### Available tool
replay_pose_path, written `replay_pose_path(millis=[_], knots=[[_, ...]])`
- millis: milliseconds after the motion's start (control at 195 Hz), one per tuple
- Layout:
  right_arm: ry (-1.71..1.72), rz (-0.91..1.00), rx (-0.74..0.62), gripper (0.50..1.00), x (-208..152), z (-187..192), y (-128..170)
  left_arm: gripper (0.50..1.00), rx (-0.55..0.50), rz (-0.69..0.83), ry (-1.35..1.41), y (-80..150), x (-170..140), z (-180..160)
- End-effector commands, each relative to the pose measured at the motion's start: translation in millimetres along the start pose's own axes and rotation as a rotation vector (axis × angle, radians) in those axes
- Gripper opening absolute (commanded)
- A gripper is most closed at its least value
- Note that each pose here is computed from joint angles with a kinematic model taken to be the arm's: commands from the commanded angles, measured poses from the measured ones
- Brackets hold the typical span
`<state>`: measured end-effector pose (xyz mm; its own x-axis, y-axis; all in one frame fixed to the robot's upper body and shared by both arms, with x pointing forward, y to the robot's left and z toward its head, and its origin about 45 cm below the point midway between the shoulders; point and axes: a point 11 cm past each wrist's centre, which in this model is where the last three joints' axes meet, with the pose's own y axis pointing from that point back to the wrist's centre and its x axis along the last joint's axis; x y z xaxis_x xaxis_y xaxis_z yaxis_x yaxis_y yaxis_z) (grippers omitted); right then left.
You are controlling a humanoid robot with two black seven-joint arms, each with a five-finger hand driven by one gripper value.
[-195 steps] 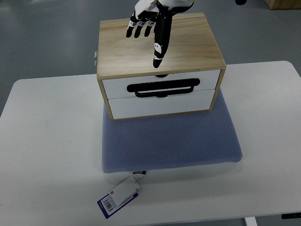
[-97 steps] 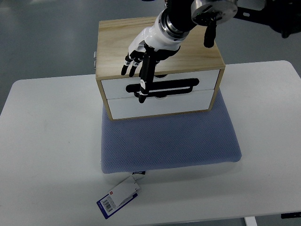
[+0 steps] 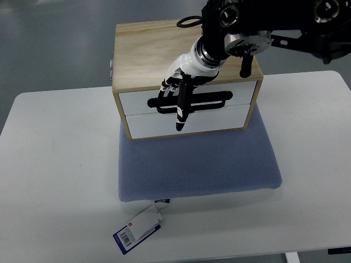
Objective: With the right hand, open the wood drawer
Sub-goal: 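Lower the right hand in front of the upper drawer's black handle, then hook the right hand fingers on the handle and pull the drawer toward the robot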
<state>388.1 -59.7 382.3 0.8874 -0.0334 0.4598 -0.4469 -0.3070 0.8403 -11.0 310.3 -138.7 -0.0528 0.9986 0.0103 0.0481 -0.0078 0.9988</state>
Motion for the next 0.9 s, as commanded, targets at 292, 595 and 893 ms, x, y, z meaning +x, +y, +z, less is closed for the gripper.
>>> replay_pose_path(millis=[292, 595, 893], knots=[[0.024, 0.024, -0.057, 0.944, 2.5, 22.0, -11.5, 1.0, 0.0, 0.0, 0.002, 0.0, 0.0, 0.1], [0.017, 0.013, -0.065, 0.944, 0.2, 28.4, -16.3, 1.0, 0.0, 0.0, 0.002, 0.0, 0.0, 0.1], [0.012, 0.002, -0.078, 0.944, -2.7, 37.1, -24.8, 1.0, 0.0, -0.002, 0.002, 0.0, -0.6, 0.1]])
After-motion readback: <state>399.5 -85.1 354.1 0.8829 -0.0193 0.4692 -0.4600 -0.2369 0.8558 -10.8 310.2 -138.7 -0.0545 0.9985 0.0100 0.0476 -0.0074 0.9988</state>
